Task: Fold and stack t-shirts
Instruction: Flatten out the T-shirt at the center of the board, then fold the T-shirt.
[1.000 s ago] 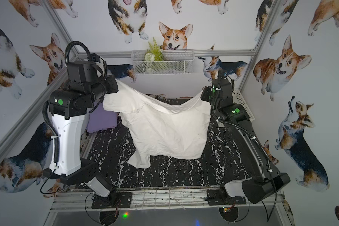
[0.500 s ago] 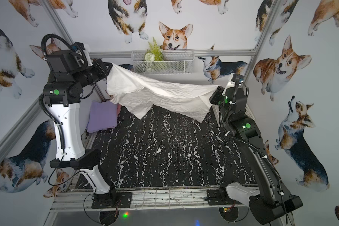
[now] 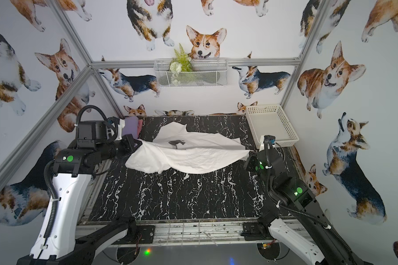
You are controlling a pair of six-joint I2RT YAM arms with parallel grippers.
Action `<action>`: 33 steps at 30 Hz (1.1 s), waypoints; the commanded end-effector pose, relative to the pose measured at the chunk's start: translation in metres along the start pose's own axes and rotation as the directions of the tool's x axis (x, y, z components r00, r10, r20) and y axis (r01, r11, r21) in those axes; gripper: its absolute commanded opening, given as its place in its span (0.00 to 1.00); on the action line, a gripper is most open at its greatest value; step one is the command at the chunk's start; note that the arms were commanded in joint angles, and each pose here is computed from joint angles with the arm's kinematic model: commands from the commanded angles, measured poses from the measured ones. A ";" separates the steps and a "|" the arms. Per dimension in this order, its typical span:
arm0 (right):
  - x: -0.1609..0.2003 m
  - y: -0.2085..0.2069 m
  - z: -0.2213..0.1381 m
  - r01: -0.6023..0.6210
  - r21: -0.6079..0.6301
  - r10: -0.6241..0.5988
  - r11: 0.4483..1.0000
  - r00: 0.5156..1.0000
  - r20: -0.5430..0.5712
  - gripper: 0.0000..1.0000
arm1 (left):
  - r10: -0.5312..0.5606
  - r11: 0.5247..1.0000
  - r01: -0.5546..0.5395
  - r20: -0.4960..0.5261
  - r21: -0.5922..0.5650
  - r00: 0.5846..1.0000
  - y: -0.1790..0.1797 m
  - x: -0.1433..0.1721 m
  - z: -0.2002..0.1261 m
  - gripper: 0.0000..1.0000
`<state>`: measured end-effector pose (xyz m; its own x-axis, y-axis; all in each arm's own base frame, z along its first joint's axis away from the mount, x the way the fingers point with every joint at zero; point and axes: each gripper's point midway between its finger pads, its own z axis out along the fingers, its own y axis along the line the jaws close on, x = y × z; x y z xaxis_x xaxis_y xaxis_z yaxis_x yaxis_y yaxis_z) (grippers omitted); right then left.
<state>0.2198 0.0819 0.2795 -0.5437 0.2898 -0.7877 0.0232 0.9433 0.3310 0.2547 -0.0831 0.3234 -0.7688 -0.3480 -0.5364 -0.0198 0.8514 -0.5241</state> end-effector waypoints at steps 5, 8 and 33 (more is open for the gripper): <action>0.105 -0.048 0.007 -0.089 0.183 0.140 0.979 0.946 -0.293 0.00 | -0.198 0.976 0.176 -0.180 -0.129 0.964 0.059 0.103 0.026 0.00; 0.120 -0.053 0.013 -0.074 0.206 0.139 0.976 0.937 -0.321 0.00 | -0.243 0.962 0.202 -0.232 -0.186 0.942 0.078 0.131 0.033 0.00; 0.101 -0.055 0.041 -0.029 0.277 0.090 0.960 0.974 -0.208 0.00 | -0.474 0.868 0.407 -0.229 -0.283 0.851 0.095 0.148 0.065 0.00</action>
<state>0.1863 0.0760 0.1458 -0.7651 0.3089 -0.5650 0.2239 0.9503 0.2164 0.1581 -0.0876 0.1405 -0.8272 -0.5619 0.0093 -0.4955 0.7215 -0.4837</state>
